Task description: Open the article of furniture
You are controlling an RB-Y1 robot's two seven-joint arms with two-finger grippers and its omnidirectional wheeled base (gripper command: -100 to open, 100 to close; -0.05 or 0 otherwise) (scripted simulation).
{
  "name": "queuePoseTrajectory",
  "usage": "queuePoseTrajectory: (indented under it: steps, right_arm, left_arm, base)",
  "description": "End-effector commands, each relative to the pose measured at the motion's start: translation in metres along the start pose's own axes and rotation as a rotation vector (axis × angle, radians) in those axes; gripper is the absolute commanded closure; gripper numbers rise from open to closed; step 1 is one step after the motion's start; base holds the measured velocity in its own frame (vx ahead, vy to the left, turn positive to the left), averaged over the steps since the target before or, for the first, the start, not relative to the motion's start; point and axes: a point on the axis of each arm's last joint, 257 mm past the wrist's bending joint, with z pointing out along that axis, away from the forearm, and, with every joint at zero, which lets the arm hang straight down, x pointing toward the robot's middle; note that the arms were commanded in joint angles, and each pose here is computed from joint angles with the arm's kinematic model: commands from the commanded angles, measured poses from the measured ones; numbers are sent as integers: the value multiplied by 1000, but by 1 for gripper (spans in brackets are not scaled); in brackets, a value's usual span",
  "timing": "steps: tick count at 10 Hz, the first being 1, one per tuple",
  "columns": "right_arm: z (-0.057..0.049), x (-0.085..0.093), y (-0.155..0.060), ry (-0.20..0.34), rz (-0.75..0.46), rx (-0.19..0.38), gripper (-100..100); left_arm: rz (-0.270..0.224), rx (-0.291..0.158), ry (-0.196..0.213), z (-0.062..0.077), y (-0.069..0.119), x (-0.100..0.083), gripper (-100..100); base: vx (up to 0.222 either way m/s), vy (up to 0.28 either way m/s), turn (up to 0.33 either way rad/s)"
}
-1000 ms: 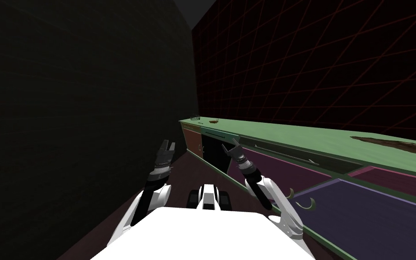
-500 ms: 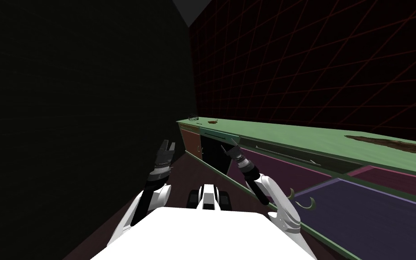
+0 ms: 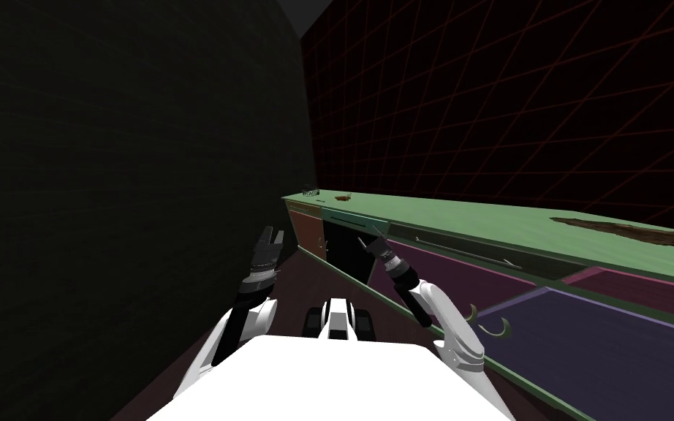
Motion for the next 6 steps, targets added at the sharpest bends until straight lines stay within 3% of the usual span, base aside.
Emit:
queuePoseTrajectory:
  steps: [1, 6]
  right_arm:
    - [1, 12, 4, 31, -101, -23, -100]
    - [2, 40, 10, 97, -337, -82, -100]
  left_arm:
    - [0, 0, 0, 0, 0, 0, 0]
    - [0, 0, 0, 0, 0, 0, 0]
  base:
    - [39, 26, -41]
    - [54, 30, -73]
